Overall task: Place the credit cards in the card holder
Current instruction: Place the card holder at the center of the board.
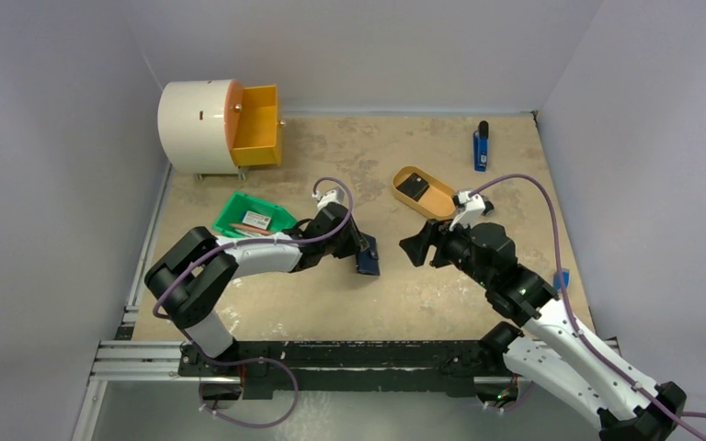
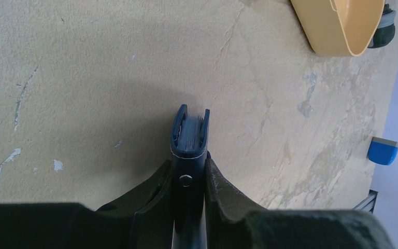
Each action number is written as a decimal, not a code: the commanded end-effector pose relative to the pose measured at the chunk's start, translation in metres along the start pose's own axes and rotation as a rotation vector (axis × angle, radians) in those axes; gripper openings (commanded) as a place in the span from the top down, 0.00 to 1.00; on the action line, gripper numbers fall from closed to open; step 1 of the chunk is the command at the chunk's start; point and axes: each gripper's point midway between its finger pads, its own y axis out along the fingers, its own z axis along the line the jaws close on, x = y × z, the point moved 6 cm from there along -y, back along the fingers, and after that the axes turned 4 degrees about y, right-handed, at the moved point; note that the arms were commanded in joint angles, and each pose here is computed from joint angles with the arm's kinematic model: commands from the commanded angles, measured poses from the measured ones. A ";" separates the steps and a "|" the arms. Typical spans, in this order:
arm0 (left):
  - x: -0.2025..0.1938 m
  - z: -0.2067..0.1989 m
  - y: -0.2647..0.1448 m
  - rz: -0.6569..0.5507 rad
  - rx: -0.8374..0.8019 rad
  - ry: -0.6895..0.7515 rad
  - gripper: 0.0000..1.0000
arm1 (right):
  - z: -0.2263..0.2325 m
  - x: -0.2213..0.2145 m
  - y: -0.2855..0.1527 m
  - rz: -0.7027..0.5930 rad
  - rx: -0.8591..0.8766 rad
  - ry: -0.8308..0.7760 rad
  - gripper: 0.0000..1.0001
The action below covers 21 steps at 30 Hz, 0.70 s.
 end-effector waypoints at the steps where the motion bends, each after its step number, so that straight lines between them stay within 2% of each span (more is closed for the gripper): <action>1: -0.003 0.013 0.000 -0.002 0.049 0.007 0.75 | 0.014 0.021 -0.004 -0.062 0.047 -0.016 0.24; 7: -0.001 0.020 -0.004 -0.013 0.098 0.030 0.61 | 0.014 0.022 -0.002 -0.056 0.050 -0.017 0.24; 15: 0.003 0.035 -0.012 -0.035 0.205 0.095 0.54 | 0.014 0.020 0.000 -0.047 0.045 -0.016 0.24; 21: 0.019 0.046 -0.033 -0.112 0.318 0.163 0.45 | 0.014 0.022 -0.001 -0.048 0.041 -0.026 0.24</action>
